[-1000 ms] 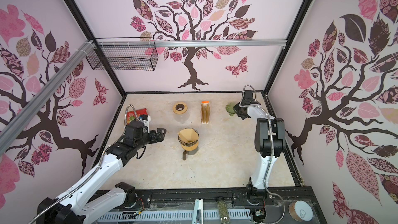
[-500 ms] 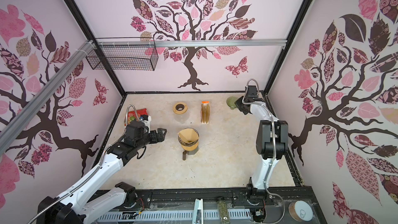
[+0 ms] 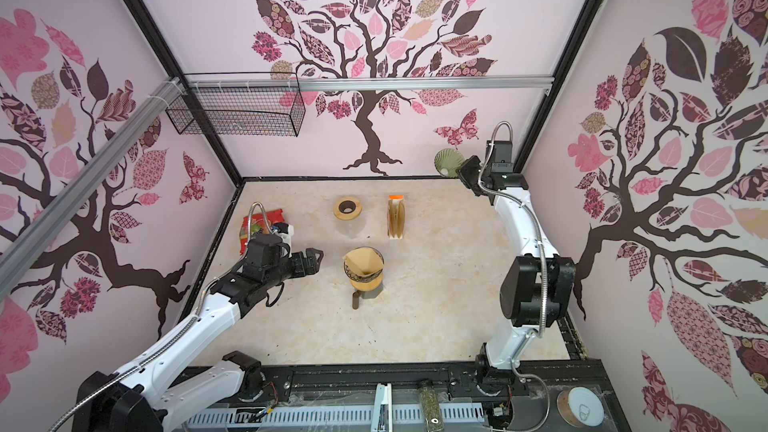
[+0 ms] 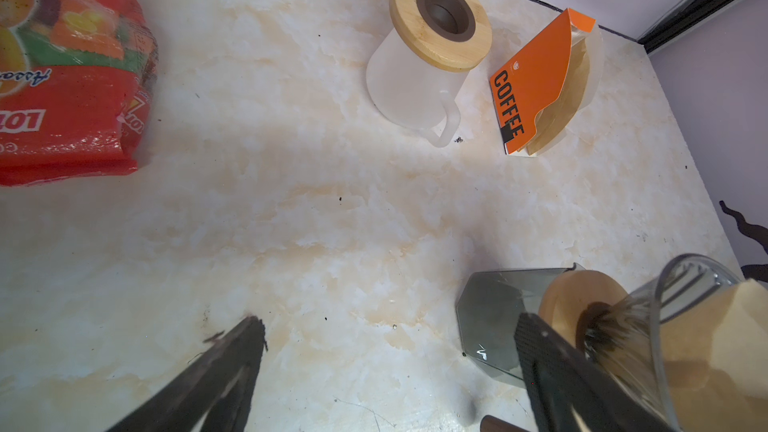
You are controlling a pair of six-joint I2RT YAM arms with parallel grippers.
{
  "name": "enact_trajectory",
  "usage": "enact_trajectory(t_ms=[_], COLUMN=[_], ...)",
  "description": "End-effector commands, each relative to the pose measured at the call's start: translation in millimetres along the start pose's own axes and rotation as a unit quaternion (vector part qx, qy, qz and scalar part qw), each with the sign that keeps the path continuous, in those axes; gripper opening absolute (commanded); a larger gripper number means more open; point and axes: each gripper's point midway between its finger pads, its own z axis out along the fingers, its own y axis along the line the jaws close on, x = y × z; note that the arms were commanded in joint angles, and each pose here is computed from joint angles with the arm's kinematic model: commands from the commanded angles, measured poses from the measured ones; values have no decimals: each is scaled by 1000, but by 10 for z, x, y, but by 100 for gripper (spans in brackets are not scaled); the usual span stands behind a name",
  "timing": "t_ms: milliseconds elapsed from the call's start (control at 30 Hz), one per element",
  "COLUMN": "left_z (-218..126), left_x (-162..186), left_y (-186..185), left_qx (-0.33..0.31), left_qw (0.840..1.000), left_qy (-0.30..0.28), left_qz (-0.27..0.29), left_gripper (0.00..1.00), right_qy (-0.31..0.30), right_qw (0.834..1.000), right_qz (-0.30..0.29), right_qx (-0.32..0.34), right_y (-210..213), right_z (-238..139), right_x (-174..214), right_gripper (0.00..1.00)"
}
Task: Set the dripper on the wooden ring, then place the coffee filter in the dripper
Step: 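Lift the green dripper off the table with the right gripper, then carry the green dripper with the right gripper over the lid ring on the jar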
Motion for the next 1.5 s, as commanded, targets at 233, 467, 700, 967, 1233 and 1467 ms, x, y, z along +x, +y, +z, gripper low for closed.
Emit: enact_trajectory(t_ms=[233, 467, 700, 967, 1233, 1467], left_z=[-360, -612, -682, -959, -1088, -1015], left_x=[-299, -462, -432, -448, -482, -425], left_y=[-252, -308, -291, -344, -281, -362], left_qx=[38, 43, 38, 45, 21, 30], left_qw=[999, 997, 998, 997, 998, 999], left_qy=[-23, -55, -49, -45, -43, 10], left_qz=[11, 17, 28, 55, 46, 43], left_gripper=[97, 97, 97, 97, 97, 97], right_qy=[39, 72, 131, 198, 248, 260], right_qw=[995, 992, 983, 965, 950, 946], right_qz=[-46, -66, -94, -142, -174, -185], right_qx=[-74, -75, -89, -94, -73, -52], right_y=[657, 829, 1201, 1538, 1568, 1457], right_z=[-383, -220, -20, 277, 617, 873], right_x=[245, 515, 1068, 1822, 2379, 2533], right_gripper=[0, 0, 0, 0, 0, 0])
